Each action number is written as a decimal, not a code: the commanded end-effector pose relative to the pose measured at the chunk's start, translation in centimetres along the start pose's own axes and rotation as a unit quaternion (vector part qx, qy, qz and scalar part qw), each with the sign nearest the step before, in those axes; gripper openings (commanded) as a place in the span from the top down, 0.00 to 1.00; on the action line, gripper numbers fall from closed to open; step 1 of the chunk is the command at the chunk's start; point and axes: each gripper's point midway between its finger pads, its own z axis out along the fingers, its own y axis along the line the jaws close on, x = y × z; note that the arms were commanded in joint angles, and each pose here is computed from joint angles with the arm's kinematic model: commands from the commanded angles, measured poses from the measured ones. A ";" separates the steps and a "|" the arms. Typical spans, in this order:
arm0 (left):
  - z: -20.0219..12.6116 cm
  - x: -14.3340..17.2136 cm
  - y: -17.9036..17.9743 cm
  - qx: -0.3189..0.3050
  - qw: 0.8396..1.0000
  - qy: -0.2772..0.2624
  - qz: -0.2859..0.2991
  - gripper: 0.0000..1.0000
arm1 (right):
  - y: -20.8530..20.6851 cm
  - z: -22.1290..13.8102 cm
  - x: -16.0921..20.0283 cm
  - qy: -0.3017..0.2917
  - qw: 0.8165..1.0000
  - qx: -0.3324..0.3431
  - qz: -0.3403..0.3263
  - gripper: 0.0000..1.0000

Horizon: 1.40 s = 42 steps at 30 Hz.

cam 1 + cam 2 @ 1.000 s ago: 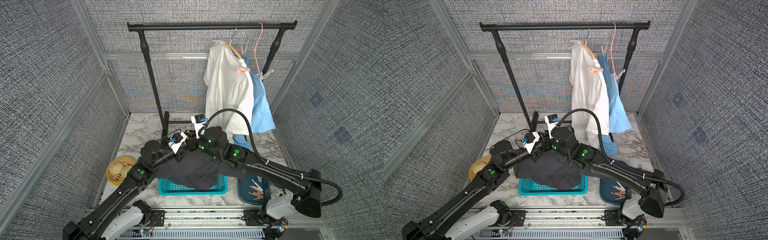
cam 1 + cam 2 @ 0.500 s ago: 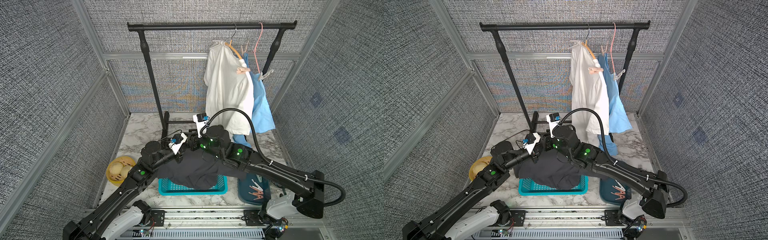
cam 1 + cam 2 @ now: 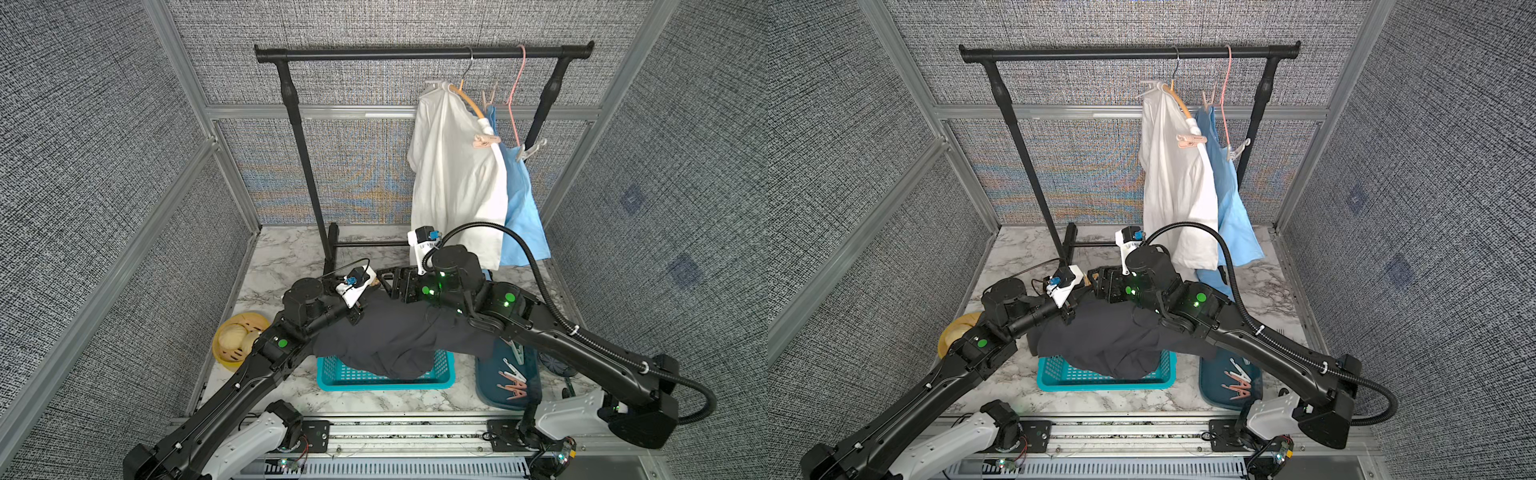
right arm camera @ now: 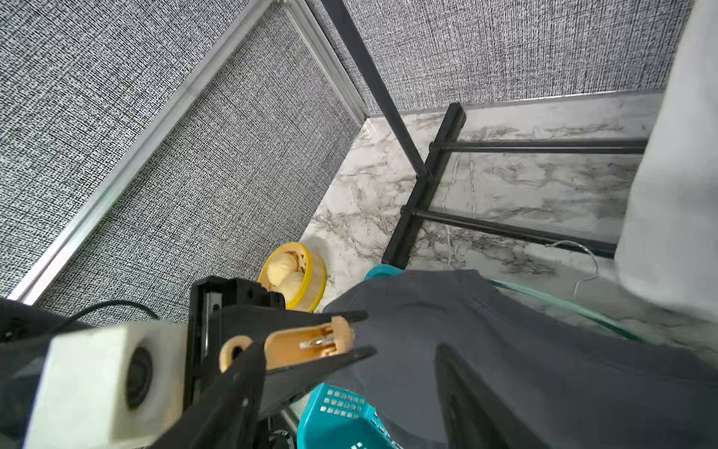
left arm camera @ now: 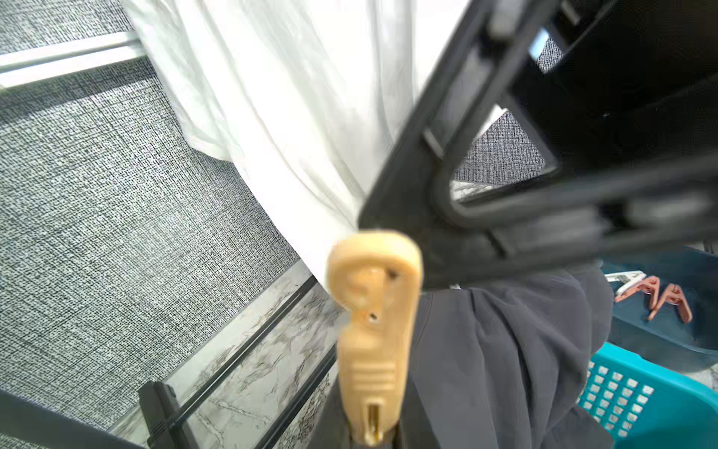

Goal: Use clothespins to secure the t-shirt on both sides of the hanger
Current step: Open the clothespin.

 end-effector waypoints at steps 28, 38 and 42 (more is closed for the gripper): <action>0.6 0.2 -0.9 0.034 0.999 0.017 -0.013 1.00 | -0.3 2.7 -0.5 -0.038 0.999 0.013 -0.018 0.51; 0.6 0.4 -1.0 0.038 0.999 0.024 -0.011 0.98 | -0.9 3.2 -0.2 -0.035 0.999 0.027 -0.031 0.76; 0.5 0.8 -0.7 0.028 0.999 0.034 -0.019 0.69 | -1.6 3.1 0.2 -0.032 0.998 0.036 -0.040 0.89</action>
